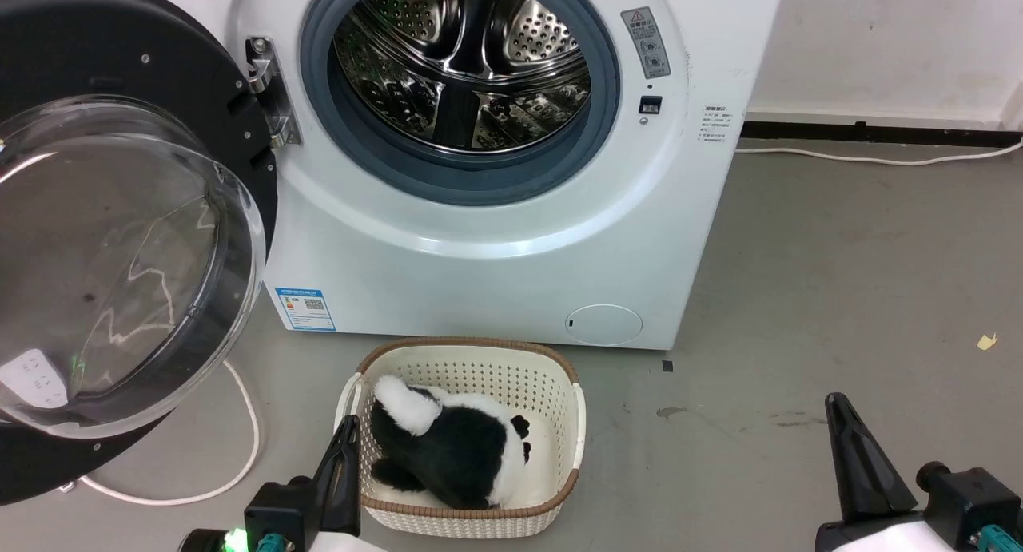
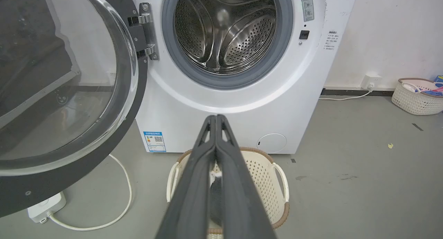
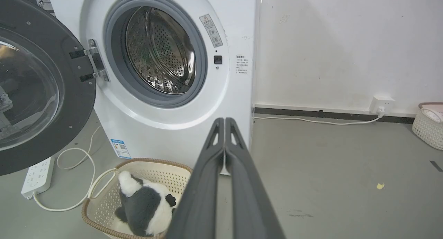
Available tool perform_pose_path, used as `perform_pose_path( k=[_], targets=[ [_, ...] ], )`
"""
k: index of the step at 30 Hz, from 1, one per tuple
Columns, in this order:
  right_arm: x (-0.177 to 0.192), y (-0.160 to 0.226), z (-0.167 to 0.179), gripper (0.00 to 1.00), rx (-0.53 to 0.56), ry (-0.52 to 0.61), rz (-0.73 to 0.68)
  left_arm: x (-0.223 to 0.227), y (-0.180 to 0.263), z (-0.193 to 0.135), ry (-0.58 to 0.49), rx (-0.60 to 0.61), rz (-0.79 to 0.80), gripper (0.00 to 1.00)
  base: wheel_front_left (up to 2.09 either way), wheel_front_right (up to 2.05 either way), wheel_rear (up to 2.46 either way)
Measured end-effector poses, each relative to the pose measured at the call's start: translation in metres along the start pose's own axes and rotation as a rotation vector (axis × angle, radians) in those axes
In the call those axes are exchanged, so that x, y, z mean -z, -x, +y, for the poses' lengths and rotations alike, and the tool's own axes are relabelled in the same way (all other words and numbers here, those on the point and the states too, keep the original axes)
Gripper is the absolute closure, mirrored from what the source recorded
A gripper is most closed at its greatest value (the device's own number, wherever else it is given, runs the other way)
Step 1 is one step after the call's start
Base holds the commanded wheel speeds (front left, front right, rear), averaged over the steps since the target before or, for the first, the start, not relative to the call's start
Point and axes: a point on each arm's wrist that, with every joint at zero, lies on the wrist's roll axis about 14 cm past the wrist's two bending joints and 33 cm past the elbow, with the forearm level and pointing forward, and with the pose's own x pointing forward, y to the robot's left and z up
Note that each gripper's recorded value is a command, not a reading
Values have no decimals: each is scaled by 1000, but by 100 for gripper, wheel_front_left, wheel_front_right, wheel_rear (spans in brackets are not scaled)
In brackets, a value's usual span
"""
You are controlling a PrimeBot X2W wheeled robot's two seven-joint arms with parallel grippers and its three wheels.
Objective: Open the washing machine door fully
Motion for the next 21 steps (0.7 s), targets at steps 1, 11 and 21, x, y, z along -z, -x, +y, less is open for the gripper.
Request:
perform_pose_path(
  k=[1, 11, 21],
  targets=[
    [0, 0, 0, 100, 0, 2, 3, 0, 0, 0, -1, -1, -1, 100, 0, 0, 0],
    [2, -1, 1, 100, -4, 12, 16, -2, -2, 1, -7, -1, 5, 100, 0, 0, 0],
    [1, -4, 2, 100, -9, 19, 24, -3, -4, 4, -16, -6, 12, 100, 0, 0, 0]
  ],
)
